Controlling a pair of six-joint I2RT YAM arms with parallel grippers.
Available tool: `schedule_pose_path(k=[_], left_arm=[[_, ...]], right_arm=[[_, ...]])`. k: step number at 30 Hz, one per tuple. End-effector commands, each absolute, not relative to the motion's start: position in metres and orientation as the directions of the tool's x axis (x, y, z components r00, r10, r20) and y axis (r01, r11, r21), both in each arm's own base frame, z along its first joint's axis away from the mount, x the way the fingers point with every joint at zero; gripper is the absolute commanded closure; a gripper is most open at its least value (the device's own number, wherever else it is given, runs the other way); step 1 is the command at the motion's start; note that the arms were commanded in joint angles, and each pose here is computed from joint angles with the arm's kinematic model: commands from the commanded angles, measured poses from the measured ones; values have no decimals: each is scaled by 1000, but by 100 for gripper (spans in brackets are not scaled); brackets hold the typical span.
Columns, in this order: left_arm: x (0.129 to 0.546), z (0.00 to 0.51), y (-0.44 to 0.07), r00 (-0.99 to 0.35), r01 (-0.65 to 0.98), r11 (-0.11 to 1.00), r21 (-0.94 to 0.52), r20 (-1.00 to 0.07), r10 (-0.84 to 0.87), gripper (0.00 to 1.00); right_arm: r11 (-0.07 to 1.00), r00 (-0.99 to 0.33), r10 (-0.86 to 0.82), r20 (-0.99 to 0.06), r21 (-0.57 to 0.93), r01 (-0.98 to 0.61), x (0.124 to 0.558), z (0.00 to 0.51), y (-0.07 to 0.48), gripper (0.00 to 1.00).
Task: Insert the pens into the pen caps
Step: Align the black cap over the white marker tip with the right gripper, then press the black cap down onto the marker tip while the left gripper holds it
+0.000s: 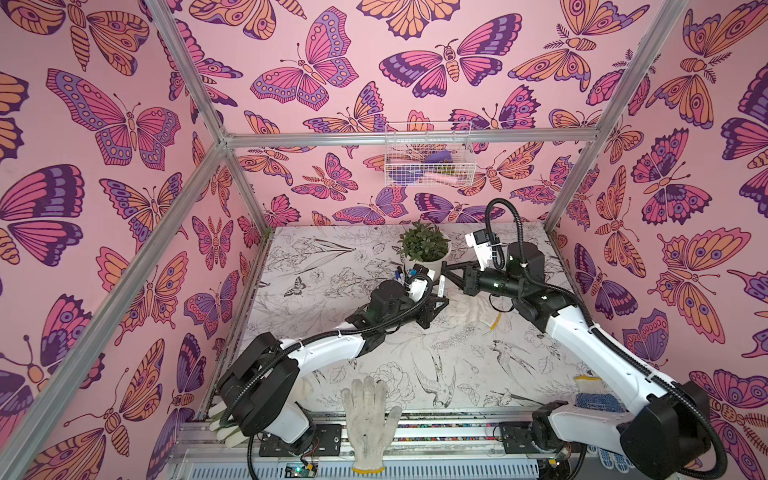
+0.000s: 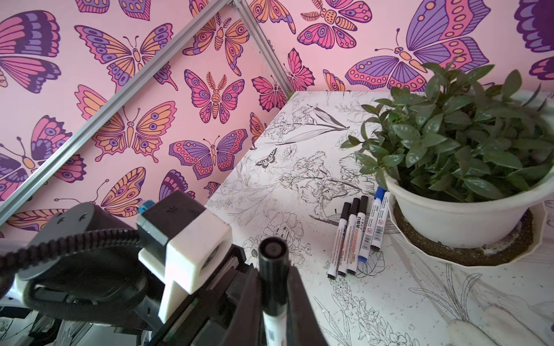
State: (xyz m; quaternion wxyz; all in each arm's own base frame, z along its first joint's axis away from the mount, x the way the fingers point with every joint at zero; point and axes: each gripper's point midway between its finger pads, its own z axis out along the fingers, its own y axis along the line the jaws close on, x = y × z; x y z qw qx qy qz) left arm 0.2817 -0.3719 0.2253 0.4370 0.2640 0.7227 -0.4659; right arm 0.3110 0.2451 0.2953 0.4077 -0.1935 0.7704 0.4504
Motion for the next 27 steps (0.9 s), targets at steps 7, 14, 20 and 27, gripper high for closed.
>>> schedule_pose_path(k=[7, 14, 20, 27], left_arm=[[296, 320, -340, -284, 817, 427, -387, -915, -287, 100], [299, 327, -335, -318, 812, 391, -433, -891, -325, 100], [301, 311, -343, -366, 809, 378, -450, -889, -276, 100], [297, 296, -353, -522, 809, 168, -563, -820, -236, 100]], right_arm=[[325, -845, 16, -535, 801, -502, 259, 256, 253, 100], [227, -855, -63, -514, 827, -514, 234, 264, 259, 100], [177, -841, -90, -533, 823, -540, 218, 280, 257, 100], [186, -830, -81, -552, 810, -556, 226, 284, 259, 100]])
